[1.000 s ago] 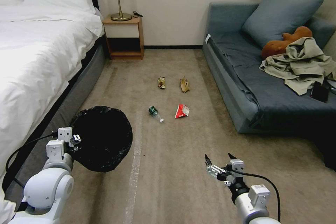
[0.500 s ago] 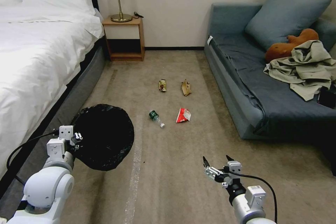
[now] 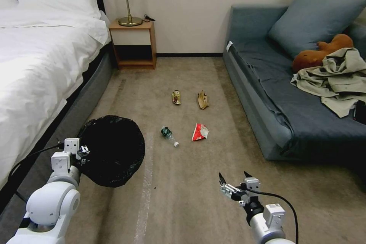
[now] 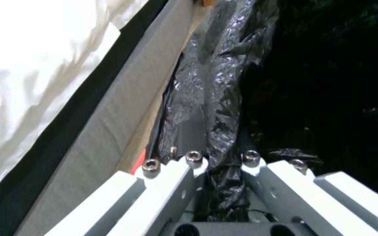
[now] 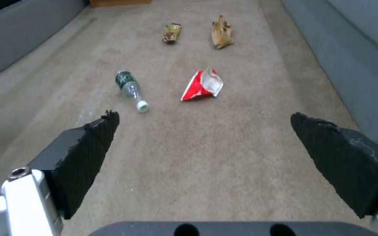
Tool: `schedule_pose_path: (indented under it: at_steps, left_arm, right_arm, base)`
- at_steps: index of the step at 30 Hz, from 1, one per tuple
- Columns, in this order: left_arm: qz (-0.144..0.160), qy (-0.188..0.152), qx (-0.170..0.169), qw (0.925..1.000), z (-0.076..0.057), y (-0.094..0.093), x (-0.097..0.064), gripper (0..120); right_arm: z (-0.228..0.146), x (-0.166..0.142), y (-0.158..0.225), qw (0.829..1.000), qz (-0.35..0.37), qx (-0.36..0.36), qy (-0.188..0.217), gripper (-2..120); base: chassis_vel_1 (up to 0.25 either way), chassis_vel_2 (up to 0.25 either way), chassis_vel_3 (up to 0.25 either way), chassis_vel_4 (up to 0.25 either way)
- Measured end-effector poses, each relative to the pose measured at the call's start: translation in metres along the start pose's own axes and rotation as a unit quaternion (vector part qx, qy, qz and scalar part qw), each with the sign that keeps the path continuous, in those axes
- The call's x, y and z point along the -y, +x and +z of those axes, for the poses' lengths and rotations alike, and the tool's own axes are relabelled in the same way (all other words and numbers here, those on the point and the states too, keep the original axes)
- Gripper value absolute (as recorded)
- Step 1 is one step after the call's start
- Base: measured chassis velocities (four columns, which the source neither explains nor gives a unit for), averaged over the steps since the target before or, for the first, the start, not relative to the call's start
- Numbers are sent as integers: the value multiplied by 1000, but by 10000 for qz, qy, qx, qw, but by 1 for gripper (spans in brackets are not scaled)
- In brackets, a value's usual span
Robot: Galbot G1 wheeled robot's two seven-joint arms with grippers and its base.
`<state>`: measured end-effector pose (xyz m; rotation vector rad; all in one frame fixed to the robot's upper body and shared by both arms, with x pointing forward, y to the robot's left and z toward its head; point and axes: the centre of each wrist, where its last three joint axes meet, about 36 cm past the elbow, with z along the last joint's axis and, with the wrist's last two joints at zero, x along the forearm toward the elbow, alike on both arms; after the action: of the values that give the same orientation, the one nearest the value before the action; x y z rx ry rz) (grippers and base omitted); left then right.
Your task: Pick up the trash bin, then pick up the garbage on the floor and place it into the trash bin.
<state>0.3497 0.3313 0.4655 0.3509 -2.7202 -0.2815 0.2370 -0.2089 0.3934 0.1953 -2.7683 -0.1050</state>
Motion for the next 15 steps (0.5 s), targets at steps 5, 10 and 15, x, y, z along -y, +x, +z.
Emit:
schedule_pose_path:
  at_steps: [5,10,15]
  left_arm:
    - [-19,-7,-8,10000,2,-1,0,1]
    - [-22,-6,-15,10000,3,-1,0,1]
    - [-27,-7,-27,10000,5,0,1,1]
  right_arm:
    - [3,0,-1,10000,-43,10,8,100]
    - [4,0,-1,10000,-47,-2,17,100]
    - [5,1,-2,10000,-50,-12,27,100]
  base:
    - [-99,121,105,-102]
    - [-113,116,99,-131]
    - [-140,135,130,-125]
